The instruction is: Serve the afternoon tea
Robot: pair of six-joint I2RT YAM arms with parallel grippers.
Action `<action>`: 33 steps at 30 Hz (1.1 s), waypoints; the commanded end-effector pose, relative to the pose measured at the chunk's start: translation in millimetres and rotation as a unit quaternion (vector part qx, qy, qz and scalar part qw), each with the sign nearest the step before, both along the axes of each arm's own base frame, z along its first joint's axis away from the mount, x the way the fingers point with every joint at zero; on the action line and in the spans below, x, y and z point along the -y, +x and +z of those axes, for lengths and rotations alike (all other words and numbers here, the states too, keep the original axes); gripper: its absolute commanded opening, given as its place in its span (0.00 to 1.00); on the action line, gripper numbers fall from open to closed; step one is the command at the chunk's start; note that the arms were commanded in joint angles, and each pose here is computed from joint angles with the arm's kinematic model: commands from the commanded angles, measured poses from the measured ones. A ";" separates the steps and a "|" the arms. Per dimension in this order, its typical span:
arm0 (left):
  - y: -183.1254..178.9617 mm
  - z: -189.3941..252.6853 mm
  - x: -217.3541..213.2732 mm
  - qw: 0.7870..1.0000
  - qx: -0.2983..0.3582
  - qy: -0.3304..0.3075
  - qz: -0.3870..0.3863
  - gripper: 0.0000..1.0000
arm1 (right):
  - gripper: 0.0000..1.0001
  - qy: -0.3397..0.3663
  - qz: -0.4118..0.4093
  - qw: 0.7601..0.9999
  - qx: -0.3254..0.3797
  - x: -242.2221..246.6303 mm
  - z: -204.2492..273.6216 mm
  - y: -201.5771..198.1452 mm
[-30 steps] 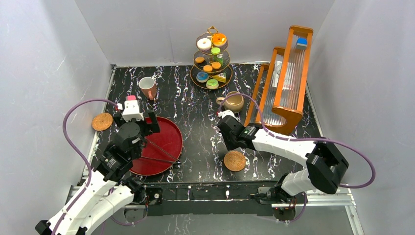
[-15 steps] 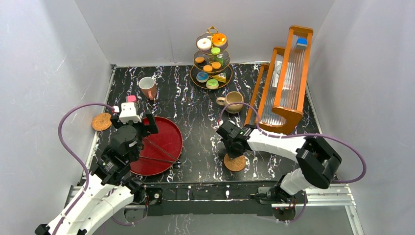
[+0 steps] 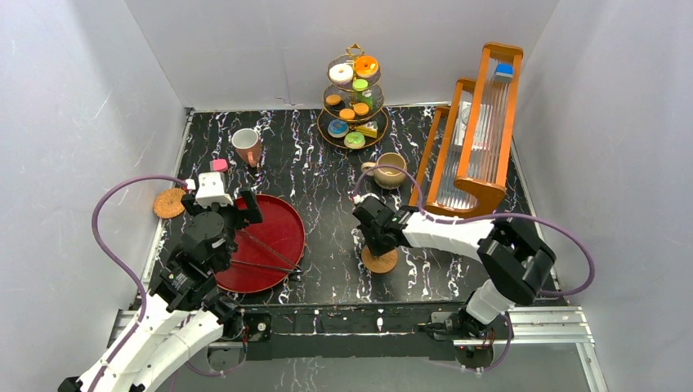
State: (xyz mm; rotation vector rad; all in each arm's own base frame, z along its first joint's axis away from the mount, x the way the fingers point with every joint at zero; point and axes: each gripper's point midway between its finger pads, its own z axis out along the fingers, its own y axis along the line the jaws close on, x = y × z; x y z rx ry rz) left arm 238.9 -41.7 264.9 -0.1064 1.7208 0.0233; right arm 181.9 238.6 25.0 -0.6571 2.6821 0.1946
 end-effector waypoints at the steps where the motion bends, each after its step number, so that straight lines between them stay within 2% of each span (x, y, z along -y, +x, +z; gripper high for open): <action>1: 0.9 6.3 -2.5 1.000 0.015 -0.010 0.011 0.91 | 0.00 0.027 0.029 0.997 0.062 -35.9 -8.3 38.4; 9: -1.6 7.9 -6.5 1.000 0.020 -0.015 0.019 0.91 | 0.00 0.023 0.053 0.995 0.086 -63.1 -29.7 80.4; 21: 3.0 1.7 -1.9 1.000 0.004 -0.007 0.016 0.91 | 0.00 0.037 0.040 0.989 0.136 -83.1 -18.9 166.7; 28: 1.9 1.7 -6.6 1.000 0.008 -0.003 0.026 0.91 | 0.00 0.014 0.019 0.991 0.133 -69.5 -25.7 191.5; 33: 6.3 -4.6 -3.3 1.000 -0.004 0.009 0.025 0.91 | 0.00 0.039 0.029 0.990 0.136 -74.4 -21.4 198.8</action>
